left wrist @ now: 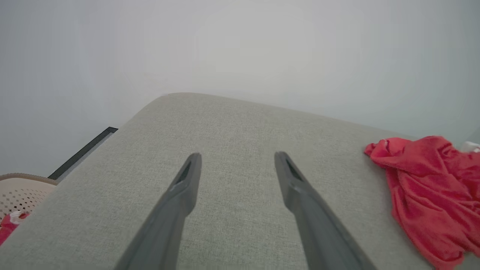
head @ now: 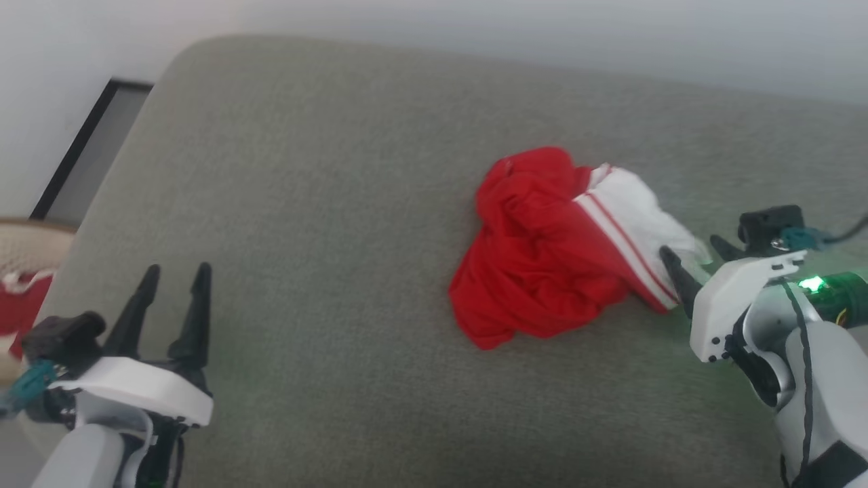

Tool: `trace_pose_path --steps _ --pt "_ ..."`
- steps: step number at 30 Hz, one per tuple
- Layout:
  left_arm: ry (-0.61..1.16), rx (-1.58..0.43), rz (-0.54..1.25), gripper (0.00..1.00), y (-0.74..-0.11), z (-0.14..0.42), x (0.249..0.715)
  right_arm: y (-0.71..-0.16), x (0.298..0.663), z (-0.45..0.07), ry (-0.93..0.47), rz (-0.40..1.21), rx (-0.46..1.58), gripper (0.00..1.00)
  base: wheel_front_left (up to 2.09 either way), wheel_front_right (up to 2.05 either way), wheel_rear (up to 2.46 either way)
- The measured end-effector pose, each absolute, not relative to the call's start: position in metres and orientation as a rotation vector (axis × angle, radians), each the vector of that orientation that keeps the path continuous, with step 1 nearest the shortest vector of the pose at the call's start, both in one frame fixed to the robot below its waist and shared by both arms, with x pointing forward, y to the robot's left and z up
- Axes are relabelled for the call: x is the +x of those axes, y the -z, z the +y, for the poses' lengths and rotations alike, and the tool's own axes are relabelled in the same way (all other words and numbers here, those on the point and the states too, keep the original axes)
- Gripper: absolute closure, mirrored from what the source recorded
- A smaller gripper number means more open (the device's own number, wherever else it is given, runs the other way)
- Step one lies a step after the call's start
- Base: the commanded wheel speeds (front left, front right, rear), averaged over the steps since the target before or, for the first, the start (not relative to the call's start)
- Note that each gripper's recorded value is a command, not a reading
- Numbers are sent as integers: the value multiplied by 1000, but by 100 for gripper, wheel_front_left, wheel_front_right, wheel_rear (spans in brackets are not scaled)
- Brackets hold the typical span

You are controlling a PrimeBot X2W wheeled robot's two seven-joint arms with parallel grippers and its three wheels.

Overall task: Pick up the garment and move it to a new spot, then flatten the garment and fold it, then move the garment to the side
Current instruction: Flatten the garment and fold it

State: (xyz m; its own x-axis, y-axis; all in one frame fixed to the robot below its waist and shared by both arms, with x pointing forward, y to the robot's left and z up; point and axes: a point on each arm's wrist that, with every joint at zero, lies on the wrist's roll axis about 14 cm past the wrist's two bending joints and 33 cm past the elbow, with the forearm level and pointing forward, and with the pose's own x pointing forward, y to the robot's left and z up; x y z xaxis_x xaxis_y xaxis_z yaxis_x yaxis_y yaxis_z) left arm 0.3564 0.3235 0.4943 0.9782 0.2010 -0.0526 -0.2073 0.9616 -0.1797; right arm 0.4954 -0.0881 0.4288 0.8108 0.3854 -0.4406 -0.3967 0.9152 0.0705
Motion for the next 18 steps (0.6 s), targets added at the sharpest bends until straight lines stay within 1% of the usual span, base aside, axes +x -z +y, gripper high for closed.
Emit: trace_pose_path --steps 4,6,9,10,11,18 --pt "-217 -182 64 0 -484 325 358 -394 493 -73 -479 626 -65 0 0 0 0" --pt "-229 -182 79 0 -479 327 356 -386 495 -67 -500 681 -82 0 0 0 0" --pt "-233 -184 85 0 -476 328 356 -381 495 -64 -519 722 -103 0 0 0 0" --pt "-236 -181 86 0 -476 330 357 -379 495 -64 -525 739 -111 55 0 0 0" --pt "-236 -181 88 0 -476 330 357 -379 496 -62 -531 745 -120 100 0 0 0" --pt "-228 -195 87 0 -474 329 363 -394 498 -57 -567 711 -132 100 0 0 0"
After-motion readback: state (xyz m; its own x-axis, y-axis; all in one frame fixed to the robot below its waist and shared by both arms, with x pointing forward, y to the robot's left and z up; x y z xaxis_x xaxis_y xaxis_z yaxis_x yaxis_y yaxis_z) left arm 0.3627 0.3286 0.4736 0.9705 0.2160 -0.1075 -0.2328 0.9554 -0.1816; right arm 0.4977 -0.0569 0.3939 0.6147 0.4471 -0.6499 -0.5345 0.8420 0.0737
